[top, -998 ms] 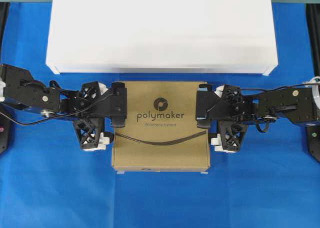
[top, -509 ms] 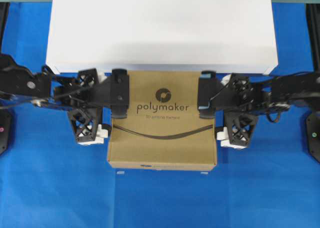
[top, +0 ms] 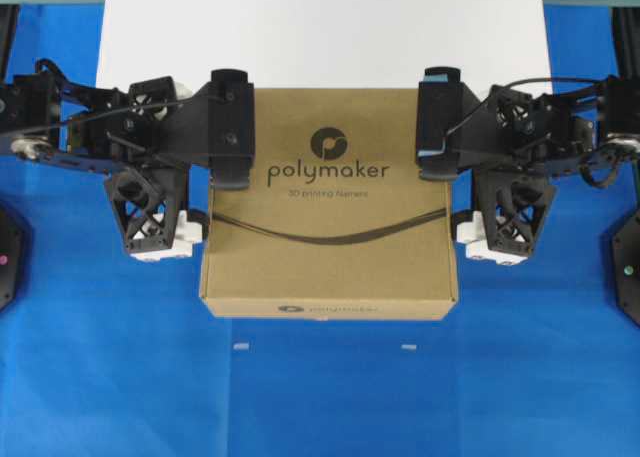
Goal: Place the cardboard box on the stand after clamping it between your arms.
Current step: 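Lift the clamped box and carry it back toward the white stand, then lower the box onto the white stand with both grippers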
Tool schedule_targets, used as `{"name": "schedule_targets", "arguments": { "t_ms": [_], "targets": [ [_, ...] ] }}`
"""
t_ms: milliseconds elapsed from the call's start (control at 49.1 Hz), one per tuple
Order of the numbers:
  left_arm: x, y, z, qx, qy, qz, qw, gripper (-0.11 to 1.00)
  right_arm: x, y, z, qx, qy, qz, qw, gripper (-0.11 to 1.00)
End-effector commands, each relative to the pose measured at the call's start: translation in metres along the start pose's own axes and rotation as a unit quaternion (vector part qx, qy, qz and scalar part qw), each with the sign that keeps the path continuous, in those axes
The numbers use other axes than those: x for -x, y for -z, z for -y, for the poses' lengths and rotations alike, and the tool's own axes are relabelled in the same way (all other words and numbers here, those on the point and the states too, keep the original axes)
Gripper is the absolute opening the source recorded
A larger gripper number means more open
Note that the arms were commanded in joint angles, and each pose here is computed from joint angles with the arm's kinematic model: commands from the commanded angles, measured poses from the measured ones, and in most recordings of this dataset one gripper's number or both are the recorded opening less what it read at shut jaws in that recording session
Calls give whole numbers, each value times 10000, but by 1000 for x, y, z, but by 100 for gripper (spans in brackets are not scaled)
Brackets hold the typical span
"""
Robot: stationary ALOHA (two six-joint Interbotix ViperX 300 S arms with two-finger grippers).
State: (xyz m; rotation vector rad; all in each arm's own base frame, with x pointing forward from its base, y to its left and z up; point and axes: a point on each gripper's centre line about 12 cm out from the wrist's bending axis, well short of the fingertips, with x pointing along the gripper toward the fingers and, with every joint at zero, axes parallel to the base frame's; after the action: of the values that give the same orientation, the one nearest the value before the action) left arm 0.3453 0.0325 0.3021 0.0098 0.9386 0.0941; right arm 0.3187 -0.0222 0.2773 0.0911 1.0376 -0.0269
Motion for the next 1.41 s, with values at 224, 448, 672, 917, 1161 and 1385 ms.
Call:
{"name": "schedule_targets", "arguments": {
  "t_ms": [224,448,672,917,1161,1385],
  "targets": [
    [14,-40,-22,345,-173,586,9975,85,16,-43,12,-260,23,694,9972,98],
    [5,-46,-47,480,-377,537,9967,85,12,-56,29,-109,71,725,9973,98],
    [3,-58,-62,545,-502,616,9953,85,10,-65,47,32,-181,758,9970,98],
    [-1,-63,-73,304,-597,606,9959,85,3,-63,74,136,-99,815,9965,98],
    [0,-65,-106,293,-878,623,9938,85,2,-63,95,246,91,860,9960,98],
    [-5,-67,-126,141,-1038,591,9927,85,-5,-63,116,284,241,919,9951,98]
  ]
}}
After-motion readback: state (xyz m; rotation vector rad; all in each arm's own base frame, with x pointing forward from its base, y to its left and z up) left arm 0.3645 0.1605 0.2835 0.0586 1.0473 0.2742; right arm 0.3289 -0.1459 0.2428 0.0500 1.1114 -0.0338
